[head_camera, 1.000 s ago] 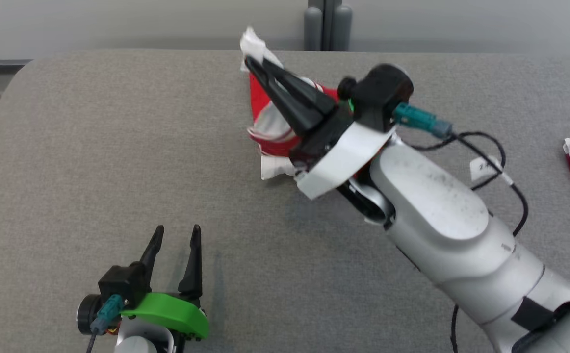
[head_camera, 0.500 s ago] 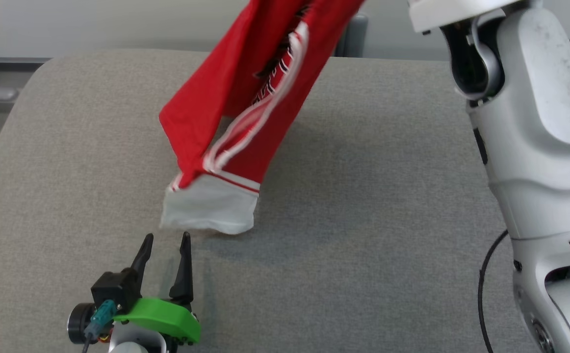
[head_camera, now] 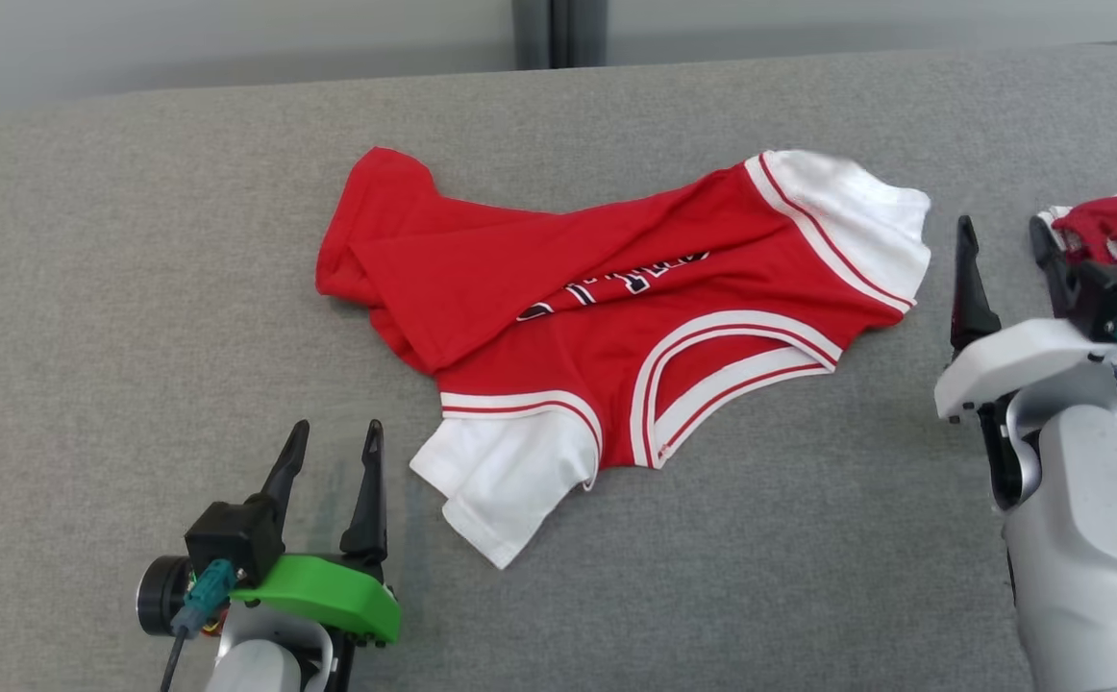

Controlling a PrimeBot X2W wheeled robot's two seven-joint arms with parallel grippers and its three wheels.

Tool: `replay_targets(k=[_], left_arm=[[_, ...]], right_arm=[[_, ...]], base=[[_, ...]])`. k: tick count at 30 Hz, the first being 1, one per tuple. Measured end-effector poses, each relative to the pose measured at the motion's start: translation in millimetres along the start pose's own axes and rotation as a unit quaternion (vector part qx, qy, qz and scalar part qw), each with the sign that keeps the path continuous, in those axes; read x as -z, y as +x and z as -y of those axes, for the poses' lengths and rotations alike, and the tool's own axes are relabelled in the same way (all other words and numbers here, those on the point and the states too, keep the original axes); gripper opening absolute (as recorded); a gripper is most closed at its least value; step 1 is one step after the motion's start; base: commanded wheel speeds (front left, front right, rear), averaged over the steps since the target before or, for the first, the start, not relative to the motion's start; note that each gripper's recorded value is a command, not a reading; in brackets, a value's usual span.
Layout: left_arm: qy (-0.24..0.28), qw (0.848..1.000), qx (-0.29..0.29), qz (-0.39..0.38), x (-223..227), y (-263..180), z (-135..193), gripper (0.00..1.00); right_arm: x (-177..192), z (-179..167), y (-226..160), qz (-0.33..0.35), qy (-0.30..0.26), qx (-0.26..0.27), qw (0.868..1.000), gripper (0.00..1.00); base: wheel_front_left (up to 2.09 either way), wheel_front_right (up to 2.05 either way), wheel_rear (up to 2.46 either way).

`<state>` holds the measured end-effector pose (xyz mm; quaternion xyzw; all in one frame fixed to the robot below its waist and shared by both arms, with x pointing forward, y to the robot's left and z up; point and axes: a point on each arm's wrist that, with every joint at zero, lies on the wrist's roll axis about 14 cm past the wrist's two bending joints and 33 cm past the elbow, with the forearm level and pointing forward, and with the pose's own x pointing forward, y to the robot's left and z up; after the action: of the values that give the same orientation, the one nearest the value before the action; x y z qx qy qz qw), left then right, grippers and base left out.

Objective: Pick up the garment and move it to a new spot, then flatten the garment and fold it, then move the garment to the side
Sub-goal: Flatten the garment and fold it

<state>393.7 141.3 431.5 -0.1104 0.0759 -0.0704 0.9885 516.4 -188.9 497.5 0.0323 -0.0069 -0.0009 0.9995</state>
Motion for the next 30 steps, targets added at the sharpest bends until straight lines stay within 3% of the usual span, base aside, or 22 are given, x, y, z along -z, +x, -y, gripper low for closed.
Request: replay_targets(k=[6,10,14,19,30], left_arm=[[-0.002,1.000,0.017,-0.008,6,7,10,1.00],[-0.002,1.000,0.020,-0.010,7,7,12,1.00],[-0.001,1.000,0.017,-0.011,8,6,10,1.00],[-0.001,1.000,0.015,-0.011,8,5,8,1.00],[-0.001,1.000,-0.009,-0.009,6,0,-7,1.00]], right_arm=[[27,7,-24,-0.035,-0.004,0.000,0.999,1.00],[40,-34,-33,-0.051,-0.005,-0.064,0.997,1.00],[64,-86,-50,-0.084,-0.015,-0.146,0.986,1.00],[84,-122,-62,-0.112,-0.046,-0.213,0.970,1.00],[98,-202,-92,-0.125,-0.043,-0.341,0.931,1.00]], base=[[0.00,0.00,0.00],[0.00,0.00,0.00],[0.00,0.00,0.00],[0.00,0.00,0.00],[0.00,0.00,0.00]])
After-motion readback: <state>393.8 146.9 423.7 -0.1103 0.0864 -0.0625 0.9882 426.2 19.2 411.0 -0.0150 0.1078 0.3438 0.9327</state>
